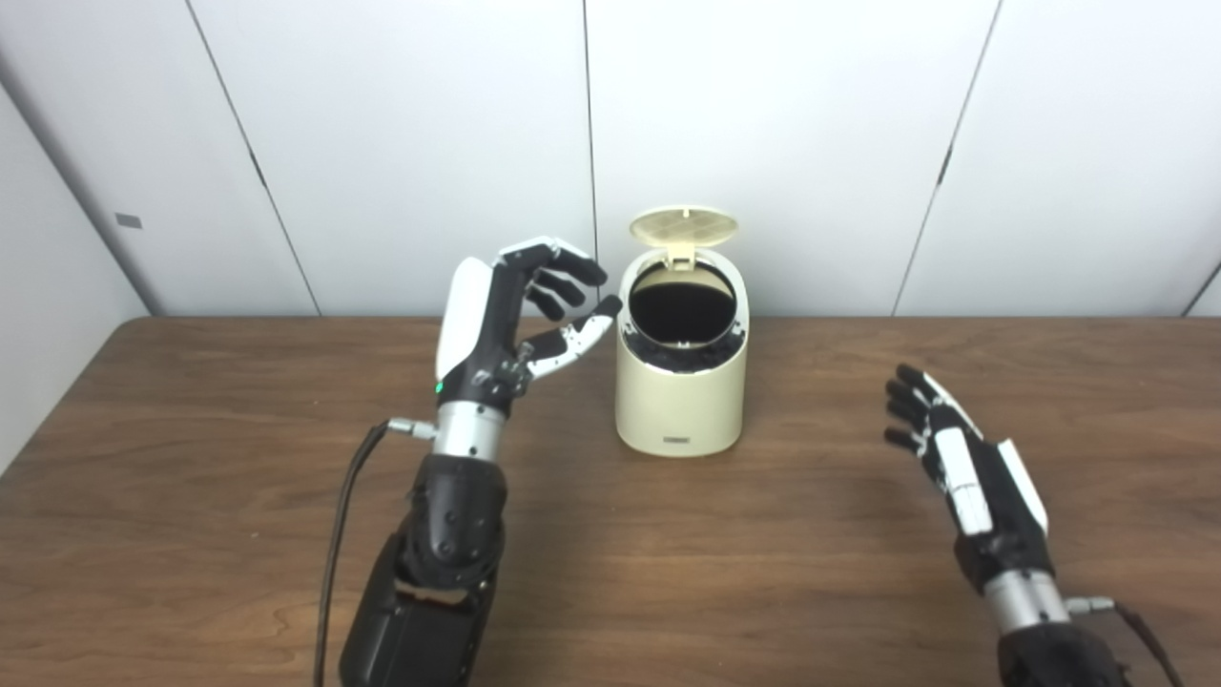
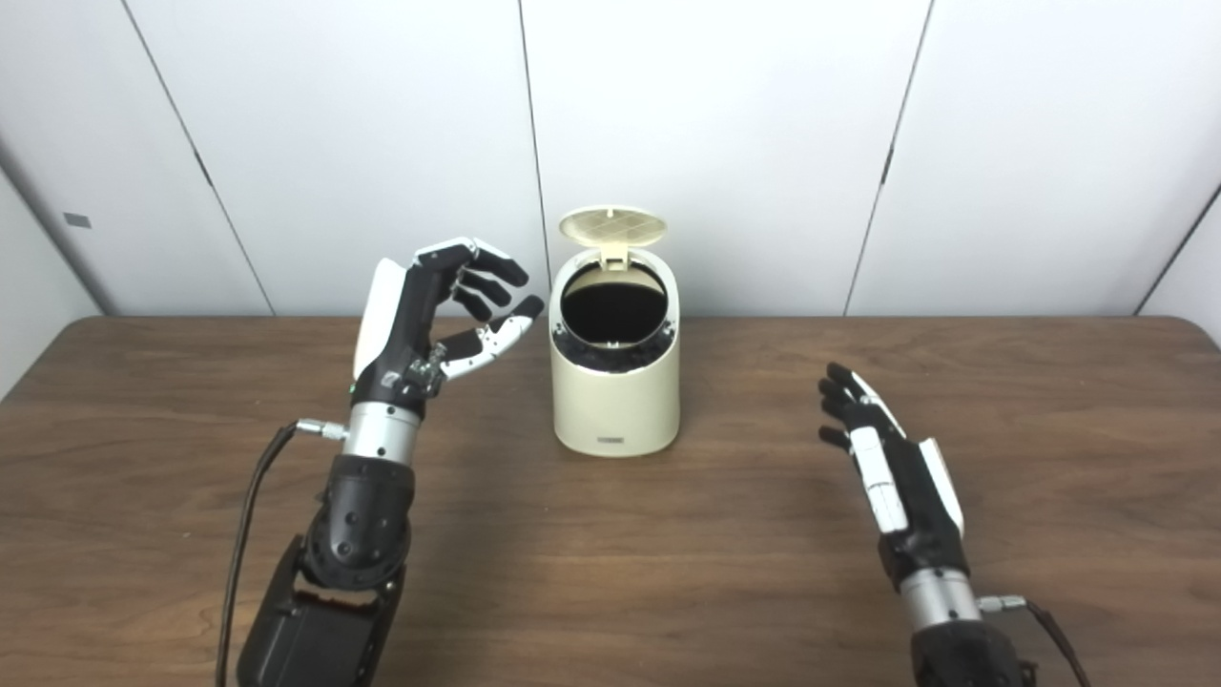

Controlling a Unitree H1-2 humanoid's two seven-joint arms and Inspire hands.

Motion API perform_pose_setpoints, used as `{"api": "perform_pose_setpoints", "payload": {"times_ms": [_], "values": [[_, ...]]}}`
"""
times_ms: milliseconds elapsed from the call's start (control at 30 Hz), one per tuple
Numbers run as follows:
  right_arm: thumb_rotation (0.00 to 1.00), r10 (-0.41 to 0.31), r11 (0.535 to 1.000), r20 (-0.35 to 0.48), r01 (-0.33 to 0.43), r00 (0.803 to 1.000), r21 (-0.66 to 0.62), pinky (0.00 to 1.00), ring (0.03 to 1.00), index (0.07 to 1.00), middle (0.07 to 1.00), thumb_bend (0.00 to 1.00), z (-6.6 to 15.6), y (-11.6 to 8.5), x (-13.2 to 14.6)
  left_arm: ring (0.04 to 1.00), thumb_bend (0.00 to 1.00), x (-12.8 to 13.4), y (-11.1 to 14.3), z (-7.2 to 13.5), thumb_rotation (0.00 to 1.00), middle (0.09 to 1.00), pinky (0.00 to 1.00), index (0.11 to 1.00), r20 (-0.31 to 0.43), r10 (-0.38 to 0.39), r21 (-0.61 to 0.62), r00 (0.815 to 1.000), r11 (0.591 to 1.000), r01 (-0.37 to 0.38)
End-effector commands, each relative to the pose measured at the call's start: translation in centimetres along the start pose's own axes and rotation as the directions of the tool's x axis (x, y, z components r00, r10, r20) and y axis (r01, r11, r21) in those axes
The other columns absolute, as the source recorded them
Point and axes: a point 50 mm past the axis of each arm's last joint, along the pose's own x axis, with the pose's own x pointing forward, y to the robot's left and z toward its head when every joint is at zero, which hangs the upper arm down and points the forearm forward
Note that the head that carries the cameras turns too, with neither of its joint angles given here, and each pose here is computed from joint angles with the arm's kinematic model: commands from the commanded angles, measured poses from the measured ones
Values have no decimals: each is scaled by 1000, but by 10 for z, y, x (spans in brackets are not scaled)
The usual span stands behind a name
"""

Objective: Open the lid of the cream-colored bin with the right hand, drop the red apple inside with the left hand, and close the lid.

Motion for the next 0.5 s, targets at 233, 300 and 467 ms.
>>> {"api": "perform_pose_setpoints", "payload": {"times_ms": [233,300,467], "values": [[1000,40,981,214,2,976,-192,868,928,900,920,626,69,7,67,942,603,-56,27,-14,901,959,898,981,-151,-93,4,984,996,94],[1000,46,969,231,13,972,-247,859,921,891,927,599,81,10,76,977,616,-67,29,-21,955,982,941,996,-189,-102,-26,977,995,99],[1000,59,954,261,23,963,-298,880,936,897,945,585,109,18,97,984,648,-88,33,-37,997,1000,970,1000,-256,-134,-151,957,984,98]]}}
